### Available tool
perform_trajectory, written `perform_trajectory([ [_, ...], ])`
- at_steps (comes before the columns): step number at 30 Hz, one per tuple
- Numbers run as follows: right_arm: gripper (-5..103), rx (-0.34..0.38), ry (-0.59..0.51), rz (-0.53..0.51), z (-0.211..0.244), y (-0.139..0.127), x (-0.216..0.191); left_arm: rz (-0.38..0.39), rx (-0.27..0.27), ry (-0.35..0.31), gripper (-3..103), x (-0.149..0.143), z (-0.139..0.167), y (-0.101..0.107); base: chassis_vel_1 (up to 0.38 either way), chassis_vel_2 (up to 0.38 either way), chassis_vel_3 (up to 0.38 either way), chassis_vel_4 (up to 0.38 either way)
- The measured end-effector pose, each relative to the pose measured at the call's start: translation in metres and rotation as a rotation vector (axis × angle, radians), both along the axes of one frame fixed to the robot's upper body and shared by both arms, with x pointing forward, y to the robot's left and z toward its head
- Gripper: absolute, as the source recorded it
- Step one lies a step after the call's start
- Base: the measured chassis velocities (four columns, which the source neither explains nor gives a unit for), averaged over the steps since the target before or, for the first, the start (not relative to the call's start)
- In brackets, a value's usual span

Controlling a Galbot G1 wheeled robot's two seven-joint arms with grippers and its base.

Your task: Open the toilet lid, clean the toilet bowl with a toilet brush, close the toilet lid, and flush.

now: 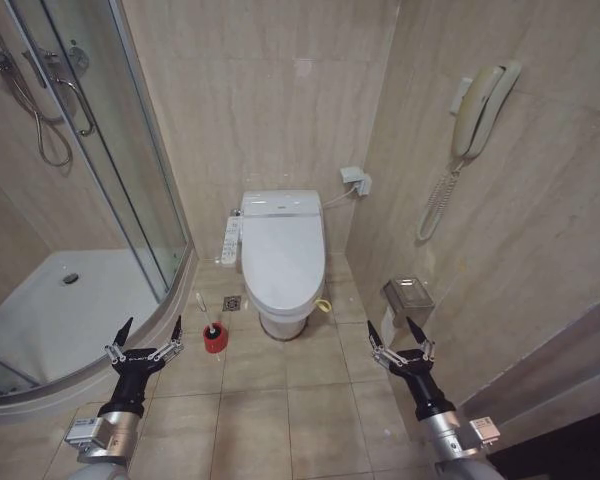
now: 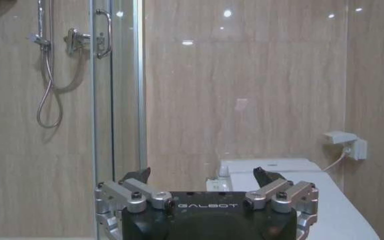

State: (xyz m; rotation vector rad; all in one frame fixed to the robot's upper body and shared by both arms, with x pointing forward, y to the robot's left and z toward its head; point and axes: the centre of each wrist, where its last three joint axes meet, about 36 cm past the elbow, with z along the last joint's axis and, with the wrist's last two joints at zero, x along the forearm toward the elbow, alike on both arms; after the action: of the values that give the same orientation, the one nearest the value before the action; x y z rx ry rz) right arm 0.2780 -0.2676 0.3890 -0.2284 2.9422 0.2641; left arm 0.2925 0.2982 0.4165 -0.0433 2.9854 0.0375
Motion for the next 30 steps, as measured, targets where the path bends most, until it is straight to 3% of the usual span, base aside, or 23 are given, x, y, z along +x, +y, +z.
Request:
perform_trajectory([
  [30, 100, 0.003, 0.007, 0.012, -0.0047, 0.0006, -0.0018, 0.000, 0.000, 0.000, 100, 0.0001, 0.0001, 0.0000, -0.143, 0.144, 0.153, -0.145],
])
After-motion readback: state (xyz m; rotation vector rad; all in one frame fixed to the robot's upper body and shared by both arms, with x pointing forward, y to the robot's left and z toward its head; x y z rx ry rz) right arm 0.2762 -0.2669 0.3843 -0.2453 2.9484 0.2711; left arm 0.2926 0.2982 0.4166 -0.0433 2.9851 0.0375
